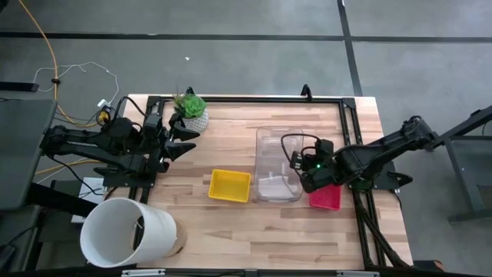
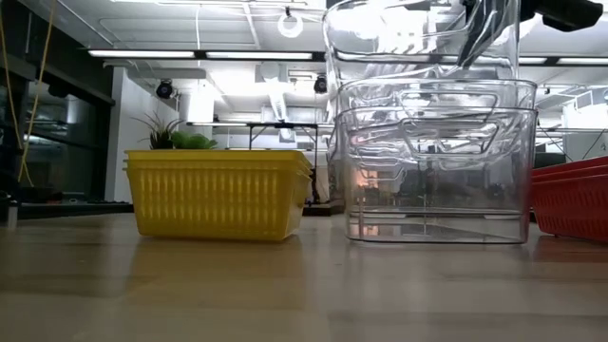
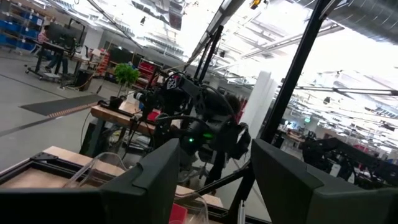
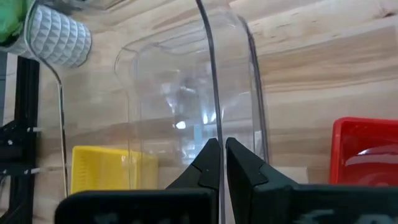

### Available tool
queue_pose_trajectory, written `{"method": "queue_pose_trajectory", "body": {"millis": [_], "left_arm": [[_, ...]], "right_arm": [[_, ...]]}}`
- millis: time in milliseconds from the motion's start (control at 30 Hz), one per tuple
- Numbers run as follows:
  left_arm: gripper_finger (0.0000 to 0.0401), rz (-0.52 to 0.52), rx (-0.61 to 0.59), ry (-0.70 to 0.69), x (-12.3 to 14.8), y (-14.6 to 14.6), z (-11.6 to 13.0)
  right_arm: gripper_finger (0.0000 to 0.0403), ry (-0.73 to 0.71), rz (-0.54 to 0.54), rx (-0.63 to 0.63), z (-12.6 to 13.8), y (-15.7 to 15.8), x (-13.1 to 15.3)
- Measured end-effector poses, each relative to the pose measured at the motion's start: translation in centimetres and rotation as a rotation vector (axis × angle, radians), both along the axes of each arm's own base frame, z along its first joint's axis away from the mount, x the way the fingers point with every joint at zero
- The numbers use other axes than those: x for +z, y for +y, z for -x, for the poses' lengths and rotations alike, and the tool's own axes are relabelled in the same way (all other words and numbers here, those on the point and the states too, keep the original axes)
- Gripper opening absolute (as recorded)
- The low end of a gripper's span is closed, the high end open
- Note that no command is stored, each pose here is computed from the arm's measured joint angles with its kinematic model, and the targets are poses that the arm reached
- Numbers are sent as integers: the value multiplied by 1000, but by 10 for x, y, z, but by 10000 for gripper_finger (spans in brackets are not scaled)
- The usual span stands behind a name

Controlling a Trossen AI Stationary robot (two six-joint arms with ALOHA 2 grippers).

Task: Stack baskets by color
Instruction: Stack the bottom transparent bin on the stacked transparent bin, then return to Home Position

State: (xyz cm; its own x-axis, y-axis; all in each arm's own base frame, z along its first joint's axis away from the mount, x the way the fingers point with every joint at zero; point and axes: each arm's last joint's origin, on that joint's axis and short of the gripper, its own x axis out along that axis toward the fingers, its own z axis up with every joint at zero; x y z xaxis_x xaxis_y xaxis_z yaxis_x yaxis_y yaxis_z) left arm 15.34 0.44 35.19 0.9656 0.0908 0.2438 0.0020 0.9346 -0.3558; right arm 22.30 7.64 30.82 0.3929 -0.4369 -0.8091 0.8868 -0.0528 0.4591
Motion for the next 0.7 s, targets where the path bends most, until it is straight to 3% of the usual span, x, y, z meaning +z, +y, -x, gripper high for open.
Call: {"method": "queue_pose_trajectory", "body": {"millis": [400, 700], "left_arm": [[186, 0, -1, 0, 0, 0, 0], [186, 0, 0, 0, 0, 0, 0]], "right_arm": [[10, 35, -16, 37, 0, -1, -1], [98, 33, 12, 142, -3, 0, 2]]}}
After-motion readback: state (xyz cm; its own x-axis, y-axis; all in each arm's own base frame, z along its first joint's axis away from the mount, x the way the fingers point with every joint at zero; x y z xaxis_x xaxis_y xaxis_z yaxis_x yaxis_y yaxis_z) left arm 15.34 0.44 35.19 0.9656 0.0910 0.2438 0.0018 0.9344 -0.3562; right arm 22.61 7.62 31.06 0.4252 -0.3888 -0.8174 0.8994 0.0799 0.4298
